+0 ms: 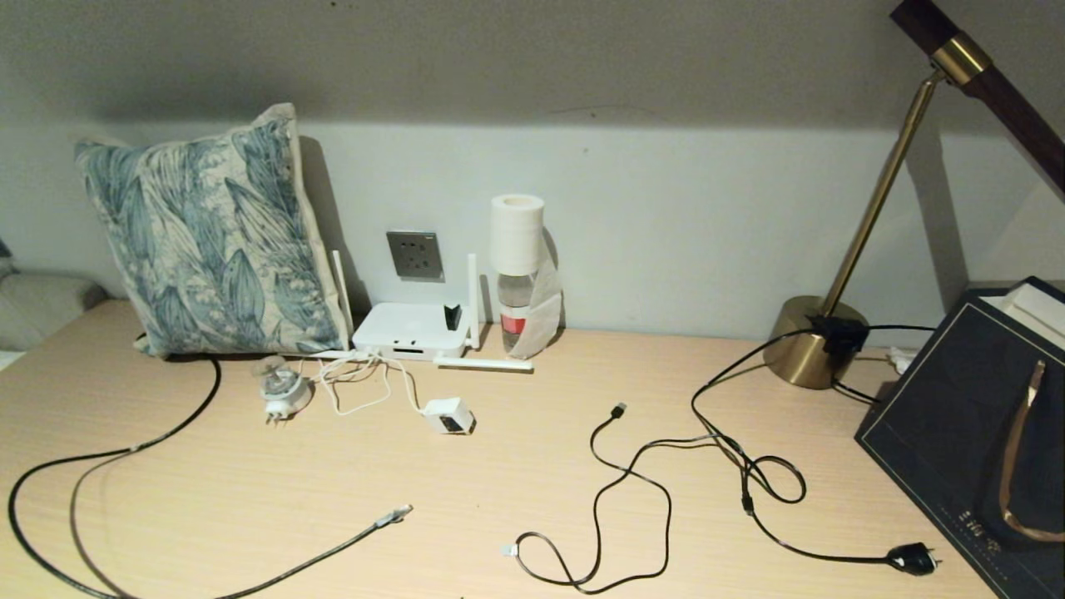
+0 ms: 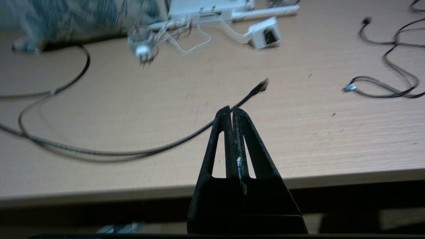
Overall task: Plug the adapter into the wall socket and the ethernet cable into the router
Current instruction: Pick up plug
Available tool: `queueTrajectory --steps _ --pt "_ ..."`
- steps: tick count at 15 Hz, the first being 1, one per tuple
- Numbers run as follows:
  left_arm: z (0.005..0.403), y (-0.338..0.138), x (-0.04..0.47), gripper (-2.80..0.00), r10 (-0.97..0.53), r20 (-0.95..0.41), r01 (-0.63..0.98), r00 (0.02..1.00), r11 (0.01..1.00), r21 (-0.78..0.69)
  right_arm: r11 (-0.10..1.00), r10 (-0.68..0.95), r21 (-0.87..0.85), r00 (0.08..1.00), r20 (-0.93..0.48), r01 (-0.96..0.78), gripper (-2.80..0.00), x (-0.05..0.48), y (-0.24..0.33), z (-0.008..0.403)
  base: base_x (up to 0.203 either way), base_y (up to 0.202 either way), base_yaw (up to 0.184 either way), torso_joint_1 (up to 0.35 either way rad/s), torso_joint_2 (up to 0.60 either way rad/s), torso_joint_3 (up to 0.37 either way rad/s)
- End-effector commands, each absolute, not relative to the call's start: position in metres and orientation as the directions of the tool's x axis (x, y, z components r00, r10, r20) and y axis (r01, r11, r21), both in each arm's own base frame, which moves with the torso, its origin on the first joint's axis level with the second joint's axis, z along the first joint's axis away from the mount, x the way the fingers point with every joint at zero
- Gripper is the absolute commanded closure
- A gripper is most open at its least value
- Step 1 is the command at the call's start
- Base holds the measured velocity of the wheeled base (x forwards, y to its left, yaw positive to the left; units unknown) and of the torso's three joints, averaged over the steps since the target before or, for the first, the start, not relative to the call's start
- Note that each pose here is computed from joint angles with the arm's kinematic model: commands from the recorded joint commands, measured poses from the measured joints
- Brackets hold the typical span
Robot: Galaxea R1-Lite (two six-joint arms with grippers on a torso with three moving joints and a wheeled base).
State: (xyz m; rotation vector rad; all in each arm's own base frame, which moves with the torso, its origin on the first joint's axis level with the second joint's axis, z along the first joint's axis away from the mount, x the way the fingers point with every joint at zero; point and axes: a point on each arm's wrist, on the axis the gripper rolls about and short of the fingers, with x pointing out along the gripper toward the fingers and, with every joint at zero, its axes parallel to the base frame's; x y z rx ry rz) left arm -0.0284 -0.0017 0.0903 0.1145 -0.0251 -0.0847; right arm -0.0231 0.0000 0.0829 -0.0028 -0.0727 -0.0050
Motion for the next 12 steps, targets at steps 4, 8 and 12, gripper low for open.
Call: queueTrajectory --steps 4,8,12 --pt "0.177 -0.005 -0.008 0.00 -0.296 -0.005 0.292 0.955 0.940 0.175 1.000 -0.005 -0.003 0.999 0.048 0.005 0.00 -0.021 0.000 0.076 0.000 0.000 0.000 0.000 0.00 0.000" --pt "0.209 -0.018 0.097 0.00 -0.414 -0.274 0.472 0.868 0.859 0.199 1.000 -0.005 -0.003 0.999 0.048 0.005 0.00 -0.021 0.000 0.076 0.000 0.000 0.000 0.000 0.00 0.000" --pt "0.197 -0.038 0.233 0.00 -0.463 -0.406 0.595 0.788 0.742 0.308 1.000 -0.005 -0.003 0.999 0.048 0.005 0.00 -0.021 0.000 0.076 0.000 0.000 0.000 0.000 0.00 0.000"
